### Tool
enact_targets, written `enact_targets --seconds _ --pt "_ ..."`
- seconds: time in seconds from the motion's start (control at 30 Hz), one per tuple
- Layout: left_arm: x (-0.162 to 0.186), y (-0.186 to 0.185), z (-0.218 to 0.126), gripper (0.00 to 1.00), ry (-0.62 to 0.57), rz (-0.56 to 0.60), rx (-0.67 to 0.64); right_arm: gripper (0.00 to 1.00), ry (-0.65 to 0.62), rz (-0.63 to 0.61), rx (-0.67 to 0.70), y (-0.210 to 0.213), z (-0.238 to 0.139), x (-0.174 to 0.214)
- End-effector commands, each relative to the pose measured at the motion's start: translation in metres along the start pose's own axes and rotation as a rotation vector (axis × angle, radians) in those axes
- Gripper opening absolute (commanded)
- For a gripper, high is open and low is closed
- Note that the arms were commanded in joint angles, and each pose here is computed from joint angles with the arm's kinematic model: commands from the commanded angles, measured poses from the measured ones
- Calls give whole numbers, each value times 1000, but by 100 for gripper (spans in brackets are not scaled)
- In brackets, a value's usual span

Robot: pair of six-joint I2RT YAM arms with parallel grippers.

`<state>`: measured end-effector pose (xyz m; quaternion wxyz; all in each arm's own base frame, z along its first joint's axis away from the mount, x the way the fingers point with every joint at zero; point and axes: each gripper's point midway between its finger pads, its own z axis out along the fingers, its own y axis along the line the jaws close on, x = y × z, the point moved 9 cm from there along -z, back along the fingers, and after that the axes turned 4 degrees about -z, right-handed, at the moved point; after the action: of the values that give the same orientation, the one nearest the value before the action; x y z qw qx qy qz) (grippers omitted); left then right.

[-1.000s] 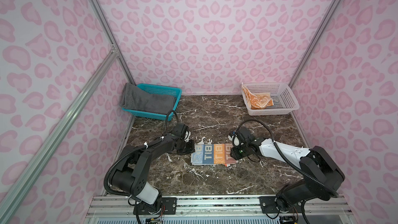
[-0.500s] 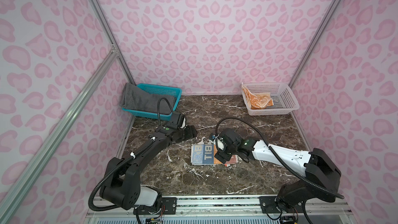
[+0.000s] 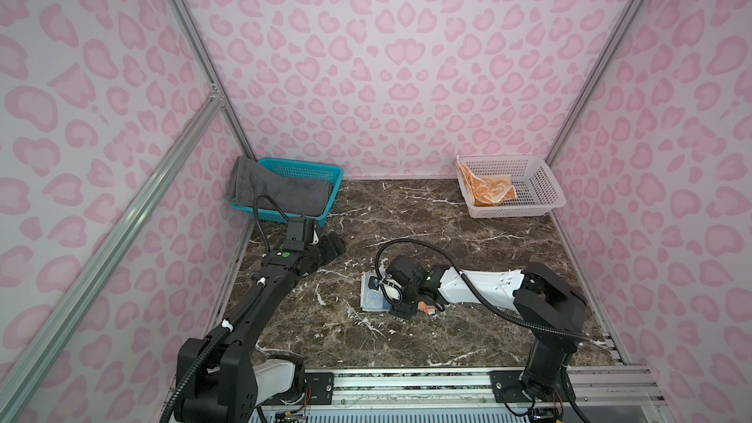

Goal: Fold and stack the towels

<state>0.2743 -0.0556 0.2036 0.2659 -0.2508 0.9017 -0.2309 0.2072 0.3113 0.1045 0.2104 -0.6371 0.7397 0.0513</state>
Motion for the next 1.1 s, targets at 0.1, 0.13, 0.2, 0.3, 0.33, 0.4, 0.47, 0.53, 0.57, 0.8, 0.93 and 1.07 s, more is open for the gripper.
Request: enact_targets --seconds 0.1,0.13,0.2,0.3,0.33,0.4,0.47,0.53,0.57,0.8,0.93,1.07 --pt "4 8 -1 85 14 -4 33 75 99 -17 0 3 25 9" --pt "6 10 1 85 27 -6 33 72 114 -13 6 3 29 12" --pt "11 13 6 85 56 -7 40 60 122 -4 5 4 32 15" --pt "18 17 14 84 99 -21 55 38 78 46 -12 -1 31 16" --pt "20 18 17 84 115 -28 71 30 49 67 -20 -3 28 17" --pt "24 17 23 84 143 -42 105 16 -19 118 -34 -9 22 16" --pt "30 16 30 84 185 -54 139 6 -87 167 -53 -17 16 16" --pt "40 14 39 84 242 -70 171 0 -149 205 -68 -25 9 15" --pt "45 13 43 84 264 -73 174 0 -173 217 -67 -28 7 15" --pt "71 -8 69 83 382 -65 228 0 -303 267 -86 -39 -4 11" --pt "81 -14 83 80 432 -69 231 0 -326 274 -79 -40 -6 11" --pt "87 -19 91 70 469 -65 231 0 -334 280 -79 -41 -5 11"
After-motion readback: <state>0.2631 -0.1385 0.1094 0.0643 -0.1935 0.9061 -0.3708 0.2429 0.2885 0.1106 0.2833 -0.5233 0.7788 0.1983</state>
